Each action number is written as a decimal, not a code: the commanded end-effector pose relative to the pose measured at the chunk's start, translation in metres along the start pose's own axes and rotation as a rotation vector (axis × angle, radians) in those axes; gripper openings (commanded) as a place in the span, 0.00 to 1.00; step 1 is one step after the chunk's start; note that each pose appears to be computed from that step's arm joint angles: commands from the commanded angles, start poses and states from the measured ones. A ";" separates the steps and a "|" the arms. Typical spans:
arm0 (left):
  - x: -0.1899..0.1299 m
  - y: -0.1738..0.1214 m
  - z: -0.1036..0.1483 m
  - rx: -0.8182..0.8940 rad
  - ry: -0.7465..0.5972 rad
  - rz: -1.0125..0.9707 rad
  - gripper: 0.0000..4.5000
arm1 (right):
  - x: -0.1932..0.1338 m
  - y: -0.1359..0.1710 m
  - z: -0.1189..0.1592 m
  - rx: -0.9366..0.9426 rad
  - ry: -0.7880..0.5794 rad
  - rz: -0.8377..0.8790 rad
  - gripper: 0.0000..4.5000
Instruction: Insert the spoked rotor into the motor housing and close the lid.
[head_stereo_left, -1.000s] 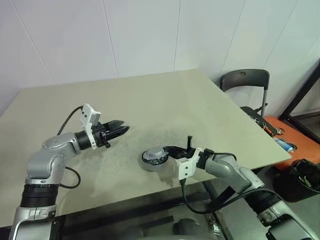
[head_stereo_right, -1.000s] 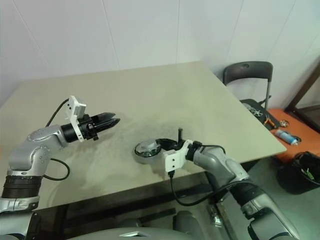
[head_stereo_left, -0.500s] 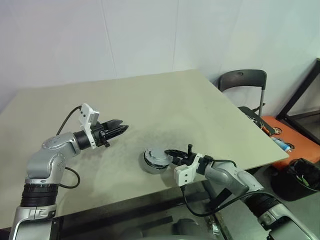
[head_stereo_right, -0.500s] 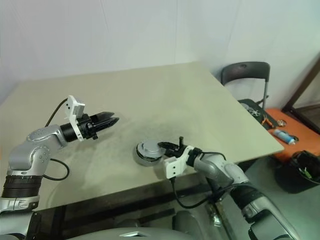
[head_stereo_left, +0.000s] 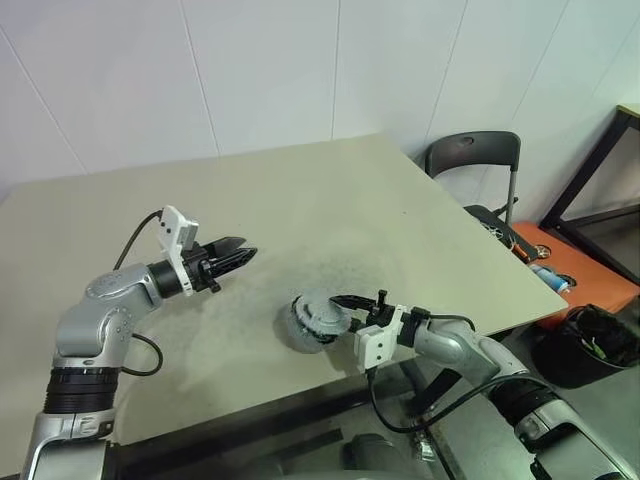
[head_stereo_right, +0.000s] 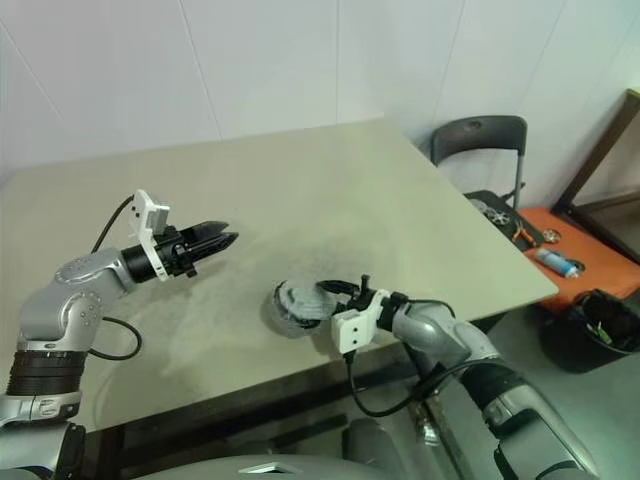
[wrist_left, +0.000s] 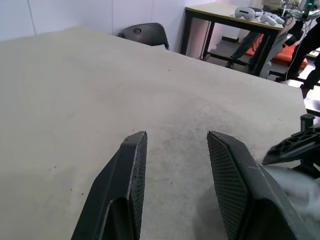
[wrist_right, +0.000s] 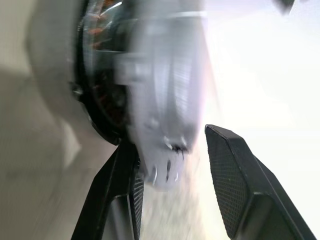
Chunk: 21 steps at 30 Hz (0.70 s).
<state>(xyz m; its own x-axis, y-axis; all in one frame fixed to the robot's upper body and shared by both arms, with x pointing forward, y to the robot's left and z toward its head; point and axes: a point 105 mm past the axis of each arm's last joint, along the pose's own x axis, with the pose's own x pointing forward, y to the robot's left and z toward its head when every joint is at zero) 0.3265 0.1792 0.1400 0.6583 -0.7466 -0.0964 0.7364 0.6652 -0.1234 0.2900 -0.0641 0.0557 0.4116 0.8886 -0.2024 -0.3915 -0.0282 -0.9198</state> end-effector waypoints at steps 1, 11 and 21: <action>0.002 0.001 0.013 0.042 -0.037 0.002 0.45 | 0.009 -0.030 0.006 -0.103 -0.042 -0.062 0.45; 0.000 0.001 0.008 0.037 -0.042 0.004 0.45 | 0.001 -0.064 0.017 -0.085 -0.079 0.027 0.45; 0.001 0.001 0.006 0.034 -0.045 0.006 0.45 | -0.040 -0.028 -0.023 0.056 0.091 0.228 0.45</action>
<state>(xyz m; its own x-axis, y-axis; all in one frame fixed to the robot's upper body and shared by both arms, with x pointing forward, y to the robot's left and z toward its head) 0.3271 0.1781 0.1363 0.6617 -0.7452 -0.0821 0.7348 0.6664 -0.1266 0.2977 -0.1025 0.0726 0.3503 0.8218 -0.4494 -0.5487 -0.2088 -0.8095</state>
